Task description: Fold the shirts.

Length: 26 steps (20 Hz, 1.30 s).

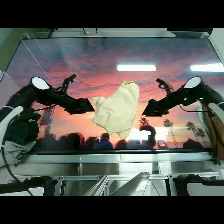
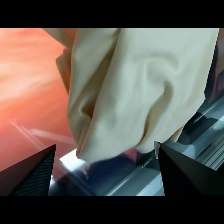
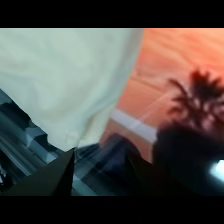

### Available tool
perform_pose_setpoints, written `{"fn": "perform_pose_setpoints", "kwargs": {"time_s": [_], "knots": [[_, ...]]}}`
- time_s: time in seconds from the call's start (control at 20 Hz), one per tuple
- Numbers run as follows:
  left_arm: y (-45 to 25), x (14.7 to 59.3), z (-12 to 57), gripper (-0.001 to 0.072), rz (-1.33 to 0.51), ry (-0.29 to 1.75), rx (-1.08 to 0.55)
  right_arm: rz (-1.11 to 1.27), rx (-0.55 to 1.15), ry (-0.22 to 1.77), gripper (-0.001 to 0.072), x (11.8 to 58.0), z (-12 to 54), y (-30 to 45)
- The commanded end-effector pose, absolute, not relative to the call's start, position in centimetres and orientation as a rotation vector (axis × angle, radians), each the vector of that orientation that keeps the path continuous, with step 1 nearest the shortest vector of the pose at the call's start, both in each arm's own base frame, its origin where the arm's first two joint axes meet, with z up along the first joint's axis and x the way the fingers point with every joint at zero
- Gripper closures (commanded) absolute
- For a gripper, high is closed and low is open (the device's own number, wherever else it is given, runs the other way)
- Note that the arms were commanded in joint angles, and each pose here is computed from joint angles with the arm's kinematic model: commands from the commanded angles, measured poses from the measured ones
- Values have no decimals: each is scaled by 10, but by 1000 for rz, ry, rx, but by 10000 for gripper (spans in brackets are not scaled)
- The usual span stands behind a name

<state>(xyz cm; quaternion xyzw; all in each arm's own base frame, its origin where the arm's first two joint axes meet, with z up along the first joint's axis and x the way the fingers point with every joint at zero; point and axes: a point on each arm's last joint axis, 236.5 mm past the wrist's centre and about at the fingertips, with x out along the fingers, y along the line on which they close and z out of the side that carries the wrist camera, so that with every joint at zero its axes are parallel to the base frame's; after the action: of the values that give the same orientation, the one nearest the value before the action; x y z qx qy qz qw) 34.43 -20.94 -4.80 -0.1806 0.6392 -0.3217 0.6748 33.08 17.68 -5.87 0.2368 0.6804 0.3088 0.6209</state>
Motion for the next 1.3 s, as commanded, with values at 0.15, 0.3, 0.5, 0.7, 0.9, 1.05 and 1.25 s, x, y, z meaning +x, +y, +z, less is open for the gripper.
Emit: {"fn": "perform_pose_setpoints", "kwargs": {"time_s": [0.15, 0.3, 0.5, 0.7, 0.9, 1.05, 1.25], "knots": [[-252, 391, -87, 17, -778, 1405, -458, 818, 791, 1557, 381, 341, -98, 229], [-264, 419, -91, 500, -800, 1371, -435, 844, 823, 1503, 451, 352, -87, 235], [-272, 442, -82, 692, -831, 1343, -433, 907, 825, 1448, 693, 359, -71, 239], [-272, 444, -19, 692, -923, 1301, -415, 1086, 794, 1415, 694, 351, -12, 238], [-258, 419, 102, 692, -1040, 1202, -338, 1175, 726, 1131, 694, 371, 106, 221], [-250, 394, 198, 691, -1065, 1034, -265, 1217, 598, 892, 694, 361, 201, 216], [-259, 347, 272, 692, -1110, 861, -180, 1221, 465, 680, 693, 332, 271, 229]]}}
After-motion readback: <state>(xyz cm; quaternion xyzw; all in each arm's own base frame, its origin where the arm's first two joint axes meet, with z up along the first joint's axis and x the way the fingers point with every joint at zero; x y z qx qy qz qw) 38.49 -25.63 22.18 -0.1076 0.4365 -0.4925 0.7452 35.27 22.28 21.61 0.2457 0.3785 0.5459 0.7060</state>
